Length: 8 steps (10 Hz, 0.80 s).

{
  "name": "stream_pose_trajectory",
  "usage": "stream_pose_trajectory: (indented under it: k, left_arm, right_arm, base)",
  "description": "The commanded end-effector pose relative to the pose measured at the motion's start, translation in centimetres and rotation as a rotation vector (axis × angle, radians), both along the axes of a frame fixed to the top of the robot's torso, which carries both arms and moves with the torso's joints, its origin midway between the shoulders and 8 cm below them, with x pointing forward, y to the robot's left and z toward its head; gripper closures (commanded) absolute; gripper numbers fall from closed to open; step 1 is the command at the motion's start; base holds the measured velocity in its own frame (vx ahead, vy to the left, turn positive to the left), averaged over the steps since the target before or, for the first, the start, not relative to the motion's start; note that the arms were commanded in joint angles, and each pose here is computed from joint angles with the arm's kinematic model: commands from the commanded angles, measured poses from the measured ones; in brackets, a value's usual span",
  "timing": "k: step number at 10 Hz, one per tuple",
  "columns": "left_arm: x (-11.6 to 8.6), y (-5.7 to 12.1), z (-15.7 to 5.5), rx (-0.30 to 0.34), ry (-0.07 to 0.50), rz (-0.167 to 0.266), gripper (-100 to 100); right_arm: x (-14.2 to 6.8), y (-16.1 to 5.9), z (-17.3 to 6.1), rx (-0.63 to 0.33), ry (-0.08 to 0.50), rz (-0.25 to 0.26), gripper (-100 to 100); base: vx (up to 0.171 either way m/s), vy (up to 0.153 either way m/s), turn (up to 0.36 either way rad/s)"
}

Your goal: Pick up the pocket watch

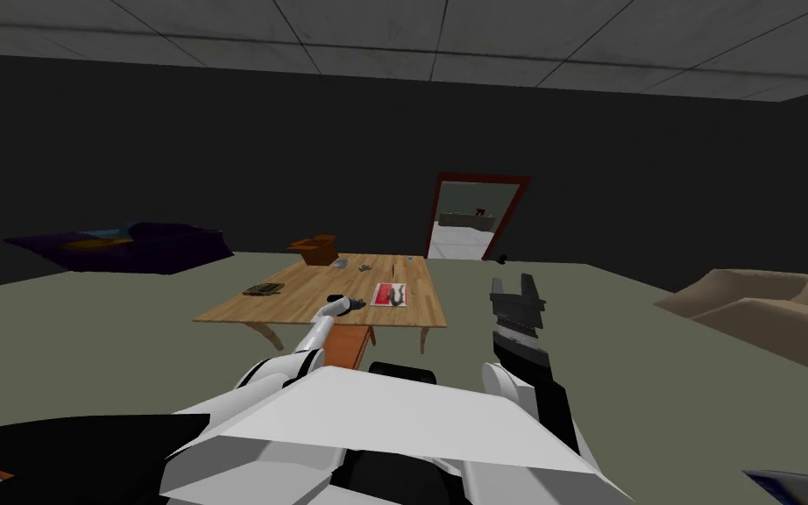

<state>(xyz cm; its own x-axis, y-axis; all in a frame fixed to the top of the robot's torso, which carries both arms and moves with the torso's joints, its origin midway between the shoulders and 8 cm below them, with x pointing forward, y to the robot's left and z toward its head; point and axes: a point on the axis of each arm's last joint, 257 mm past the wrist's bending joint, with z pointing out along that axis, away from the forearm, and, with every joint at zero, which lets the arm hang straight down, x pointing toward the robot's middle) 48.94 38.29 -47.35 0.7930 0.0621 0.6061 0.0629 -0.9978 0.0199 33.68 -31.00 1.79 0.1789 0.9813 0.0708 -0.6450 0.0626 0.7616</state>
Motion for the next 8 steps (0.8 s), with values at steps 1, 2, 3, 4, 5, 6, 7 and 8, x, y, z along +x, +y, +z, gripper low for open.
stream_pose_trajectory:
  k: [1,2,3,4,5,6,7,8]
  left_arm:
    - [-0.6,3.1,0.0,0.003,-0.005,0.053,-100]
    - [-0.7,3.0,-0.3,0.001,0.000,0.054,-100]
    - [-1.6,5.8,-0.3,0.002,-0.003,0.104,-100]
    - [-1.6,5.8,-0.4,0.001,-0.001,0.104,-100]
    - [-2.6,8.5,-0.4,0.001,-0.004,0.156,-100]
    - [-3.2,10.9,0.0,0.010,-0.015,0.193,-100]
    - [-3.2,11.3,0.1,0.006,-0.021,0.205,-100]
    - [-3.6,11.1,-0.3,0.001,-0.009,0.207,-100]
  right_arm:
    - [0.0,0.0,0.0,0.000,0.000,0.000,0]
    - [0.0,0.0,0.0,0.000,0.000,0.000,0]
    - [0.0,0.0,0.0,0.000,0.000,0.000,0]
    - [0.0,0.0,0.0,0.000,0.000,0.000,0]
    - [0.0,0.0,0.0,0.000,0.000,0.000,0]
    - [0.0,0.0,0.0,0.000,0.000,0.000,0]
    - [0.0,0.0,0.0,0.000,0.000,0.000,0]
    - [0.0,0.0,0.0,0.000,0.000,0.000,0]
  base:
    - [-0.041,-0.012,-0.324]
    - [-0.040,-0.007,-0.194]
    - [-0.047,-0.027,-0.365]
    - [-0.045,-0.017,-0.171]
    - [-0.048,-0.025,-0.303]
    - [-0.069,-0.027,-0.443]
    - [-0.062,-0.024,-0.221]
    - [-0.031,-0.013,0.007]
